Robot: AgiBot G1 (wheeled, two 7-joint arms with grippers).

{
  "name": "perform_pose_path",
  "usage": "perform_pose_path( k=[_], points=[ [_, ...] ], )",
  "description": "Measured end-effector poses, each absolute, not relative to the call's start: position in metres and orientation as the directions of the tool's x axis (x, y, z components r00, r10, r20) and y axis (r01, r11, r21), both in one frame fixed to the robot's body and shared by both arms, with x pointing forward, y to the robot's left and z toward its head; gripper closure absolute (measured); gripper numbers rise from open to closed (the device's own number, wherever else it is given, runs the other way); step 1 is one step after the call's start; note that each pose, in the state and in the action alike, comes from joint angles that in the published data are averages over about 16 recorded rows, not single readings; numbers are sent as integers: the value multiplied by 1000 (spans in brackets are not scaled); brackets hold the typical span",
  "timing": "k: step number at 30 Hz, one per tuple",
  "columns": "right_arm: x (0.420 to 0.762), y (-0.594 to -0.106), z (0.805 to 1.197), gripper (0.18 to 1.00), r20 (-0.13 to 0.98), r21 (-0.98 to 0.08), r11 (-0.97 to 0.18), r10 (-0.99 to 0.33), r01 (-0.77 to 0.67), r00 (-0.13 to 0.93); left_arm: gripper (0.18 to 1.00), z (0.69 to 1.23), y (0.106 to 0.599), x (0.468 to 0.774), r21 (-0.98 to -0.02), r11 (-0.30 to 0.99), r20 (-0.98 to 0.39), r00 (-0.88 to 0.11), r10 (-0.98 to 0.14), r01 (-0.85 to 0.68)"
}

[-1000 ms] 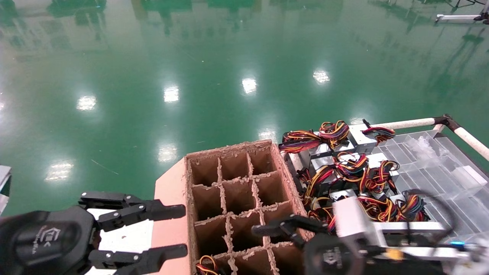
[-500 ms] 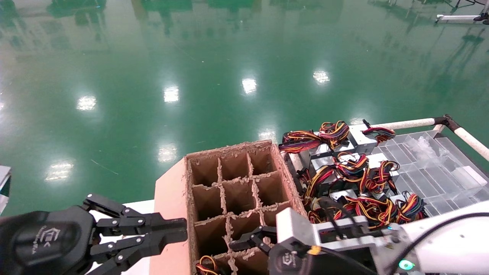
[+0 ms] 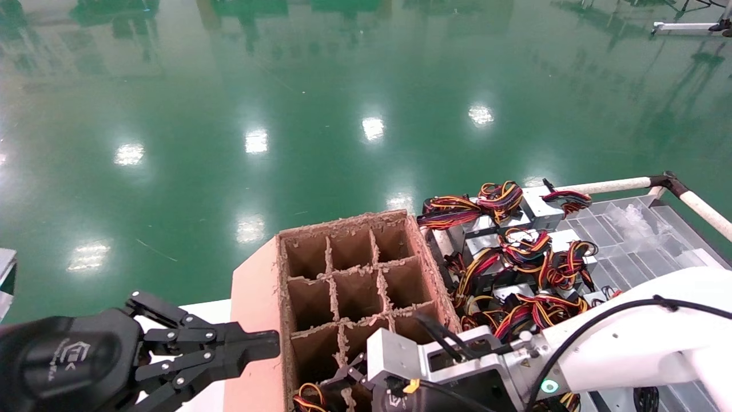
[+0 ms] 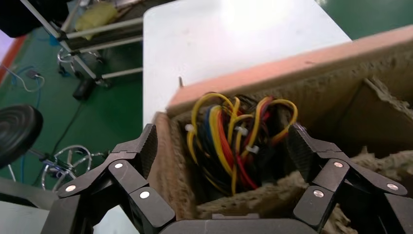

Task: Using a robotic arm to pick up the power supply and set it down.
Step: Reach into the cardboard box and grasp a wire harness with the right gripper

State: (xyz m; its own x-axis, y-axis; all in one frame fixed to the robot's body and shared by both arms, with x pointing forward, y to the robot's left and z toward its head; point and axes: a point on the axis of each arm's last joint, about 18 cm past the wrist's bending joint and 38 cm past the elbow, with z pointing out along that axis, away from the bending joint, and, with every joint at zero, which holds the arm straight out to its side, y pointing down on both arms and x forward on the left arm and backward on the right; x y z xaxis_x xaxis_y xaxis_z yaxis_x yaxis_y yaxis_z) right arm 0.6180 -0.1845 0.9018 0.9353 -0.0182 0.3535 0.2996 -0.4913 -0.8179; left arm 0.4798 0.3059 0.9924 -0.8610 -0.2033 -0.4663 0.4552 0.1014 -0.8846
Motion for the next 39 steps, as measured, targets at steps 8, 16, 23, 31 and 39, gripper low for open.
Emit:
perform_pose_path(
  k=[8, 16, 23, 31, 39],
  points=[
    [625, -179, 899, 255, 349, -815, -502, -29, 288, 937, 951, 992, 306, 480, -885, 101, -466, -861, -203, 455],
    [628, -177, 894, 361, 335, -818, -507, -39, 271, 941, 847, 992, 306, 480, -885, 101, -466, -861, -203, 455],
    [630, -178, 890, 516, 323, -820, -514, -49, 253, 945, 713, 992, 306, 480, -885, 101, -466, -861, -203, 455],
    [630, -181, 888, 718, 310, -823, -517, -61, 235, 949, 541, 992, 306, 480, -885, 101, -466, -861, -203, 455],
    [627, -185, 888, 859, 286, -841, -496, -73, 214, 955, 366, 992, 306, 480, -885, 101, -466, -861, -203, 455]
  ],
)
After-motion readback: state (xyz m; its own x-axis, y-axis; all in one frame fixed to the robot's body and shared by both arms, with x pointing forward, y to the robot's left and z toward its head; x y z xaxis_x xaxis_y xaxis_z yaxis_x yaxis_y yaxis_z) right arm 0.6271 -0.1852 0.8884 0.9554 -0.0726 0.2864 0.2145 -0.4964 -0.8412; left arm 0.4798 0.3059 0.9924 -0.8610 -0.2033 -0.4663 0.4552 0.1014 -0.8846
